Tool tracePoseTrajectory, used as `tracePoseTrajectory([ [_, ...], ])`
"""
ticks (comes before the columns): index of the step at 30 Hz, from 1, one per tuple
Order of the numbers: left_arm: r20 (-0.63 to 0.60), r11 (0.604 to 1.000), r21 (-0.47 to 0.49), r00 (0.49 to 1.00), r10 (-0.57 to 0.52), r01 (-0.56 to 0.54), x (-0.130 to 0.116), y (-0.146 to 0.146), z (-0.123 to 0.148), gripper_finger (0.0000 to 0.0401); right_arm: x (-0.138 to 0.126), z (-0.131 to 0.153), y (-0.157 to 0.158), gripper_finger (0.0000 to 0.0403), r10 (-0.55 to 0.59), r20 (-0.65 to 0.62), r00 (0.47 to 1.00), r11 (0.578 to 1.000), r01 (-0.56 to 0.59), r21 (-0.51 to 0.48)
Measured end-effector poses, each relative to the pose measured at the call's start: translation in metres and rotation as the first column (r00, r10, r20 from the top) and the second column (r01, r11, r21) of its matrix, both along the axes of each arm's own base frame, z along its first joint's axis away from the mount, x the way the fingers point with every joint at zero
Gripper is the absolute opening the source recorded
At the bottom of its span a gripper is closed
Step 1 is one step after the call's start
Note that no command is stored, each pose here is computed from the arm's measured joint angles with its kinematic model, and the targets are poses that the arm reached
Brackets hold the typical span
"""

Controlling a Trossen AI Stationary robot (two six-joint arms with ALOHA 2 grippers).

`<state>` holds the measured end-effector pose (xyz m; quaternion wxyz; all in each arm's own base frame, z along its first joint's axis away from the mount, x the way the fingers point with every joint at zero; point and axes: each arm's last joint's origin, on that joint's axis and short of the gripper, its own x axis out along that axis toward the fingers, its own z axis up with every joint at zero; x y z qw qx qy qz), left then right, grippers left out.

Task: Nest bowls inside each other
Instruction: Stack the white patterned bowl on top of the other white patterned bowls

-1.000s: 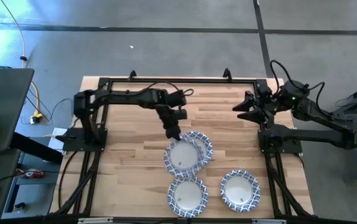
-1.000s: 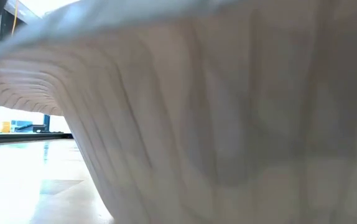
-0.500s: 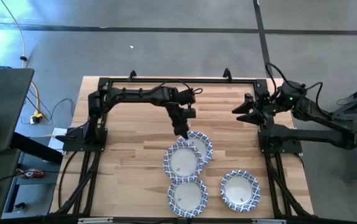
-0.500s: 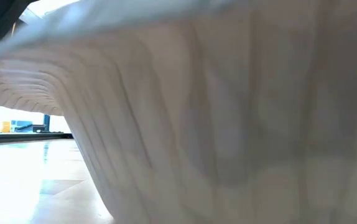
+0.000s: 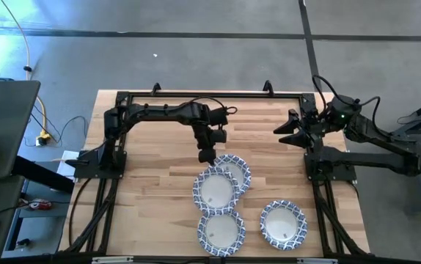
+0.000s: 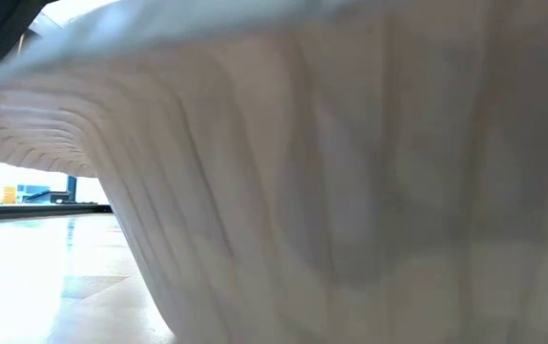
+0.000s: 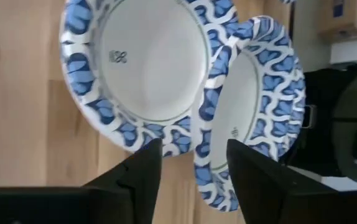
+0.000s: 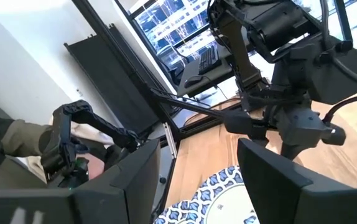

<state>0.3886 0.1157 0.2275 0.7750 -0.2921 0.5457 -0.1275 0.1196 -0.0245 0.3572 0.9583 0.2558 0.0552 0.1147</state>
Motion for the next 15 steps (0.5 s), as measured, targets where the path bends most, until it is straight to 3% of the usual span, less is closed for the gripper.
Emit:
tracePoseTrajectory([
  [4,-0.018,0.999,0.045,1.000,-0.020,0.021,-0.001,-0.002,-0.003,0.0183,0.000,0.000,0.000,0.0206,-0.001,-0.003,1.000,1.000,0.001,0.015],
  [15,-0.080,0.998,0.022,0.996,-0.051,0.053,-0.007,-0.016,-0.024,0.0182,0.000,0.000,0.000,0.0206,-0.001,-0.003,1.000,1.000,0.001,0.015],
])
